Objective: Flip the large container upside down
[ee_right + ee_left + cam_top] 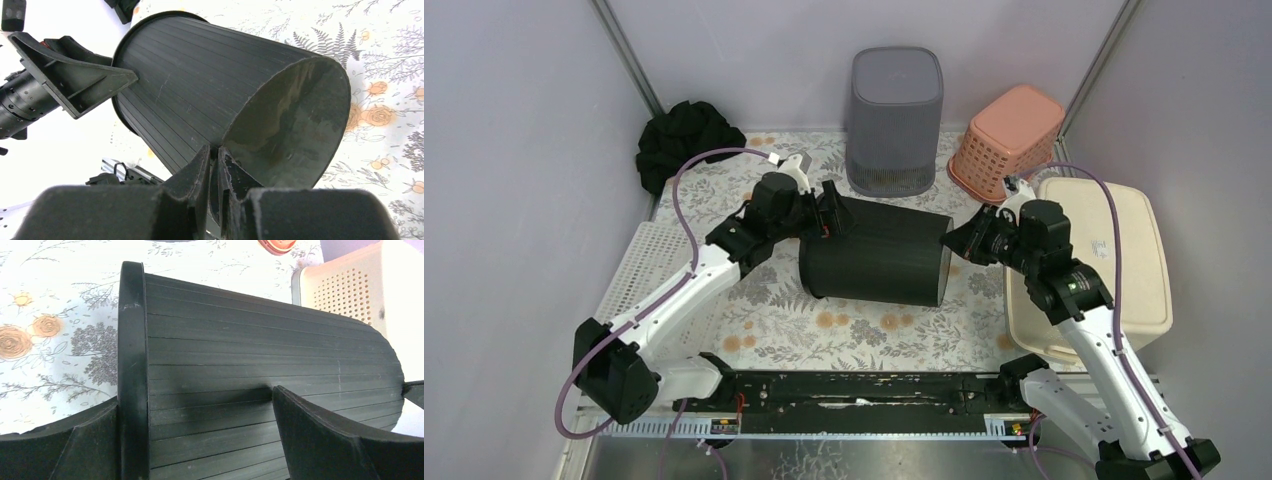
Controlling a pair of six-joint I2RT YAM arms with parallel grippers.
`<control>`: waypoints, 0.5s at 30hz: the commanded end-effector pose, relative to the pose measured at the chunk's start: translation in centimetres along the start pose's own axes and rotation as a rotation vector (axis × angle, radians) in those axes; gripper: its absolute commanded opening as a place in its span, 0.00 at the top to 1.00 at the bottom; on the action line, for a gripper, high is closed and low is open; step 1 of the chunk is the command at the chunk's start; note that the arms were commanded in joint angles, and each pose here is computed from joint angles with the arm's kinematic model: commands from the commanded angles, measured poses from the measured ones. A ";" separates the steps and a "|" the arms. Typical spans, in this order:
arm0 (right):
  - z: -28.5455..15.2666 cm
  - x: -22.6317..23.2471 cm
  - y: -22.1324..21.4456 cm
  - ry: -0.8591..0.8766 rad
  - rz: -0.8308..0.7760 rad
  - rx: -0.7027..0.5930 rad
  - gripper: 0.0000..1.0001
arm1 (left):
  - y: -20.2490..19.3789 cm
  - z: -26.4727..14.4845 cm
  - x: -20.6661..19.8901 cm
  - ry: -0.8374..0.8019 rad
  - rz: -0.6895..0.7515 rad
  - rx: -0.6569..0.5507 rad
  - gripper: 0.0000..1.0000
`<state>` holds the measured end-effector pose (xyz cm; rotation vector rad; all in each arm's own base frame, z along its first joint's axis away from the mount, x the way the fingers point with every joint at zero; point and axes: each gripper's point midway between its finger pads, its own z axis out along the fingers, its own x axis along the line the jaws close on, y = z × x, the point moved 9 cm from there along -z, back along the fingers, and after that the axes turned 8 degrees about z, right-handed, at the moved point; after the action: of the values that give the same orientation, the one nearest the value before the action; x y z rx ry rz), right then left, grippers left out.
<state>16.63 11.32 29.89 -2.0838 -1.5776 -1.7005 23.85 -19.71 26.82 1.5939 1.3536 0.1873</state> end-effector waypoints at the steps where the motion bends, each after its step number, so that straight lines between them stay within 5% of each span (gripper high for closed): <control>1: -2.7 6.8 2.5 0.350 -0.096 -0.036 0.84 | -3.1 1.4 -4.3 -0.285 0.015 0.110 0.00; 15: -2.7 9.4 4.8 0.392 -0.136 -0.038 0.84 | -10.1 4.7 0.6 -0.074 -0.079 0.155 0.00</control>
<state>17.35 10.96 34.99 -2.0705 -1.6167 -1.8256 24.27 -22.07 23.33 1.3489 1.3496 0.0964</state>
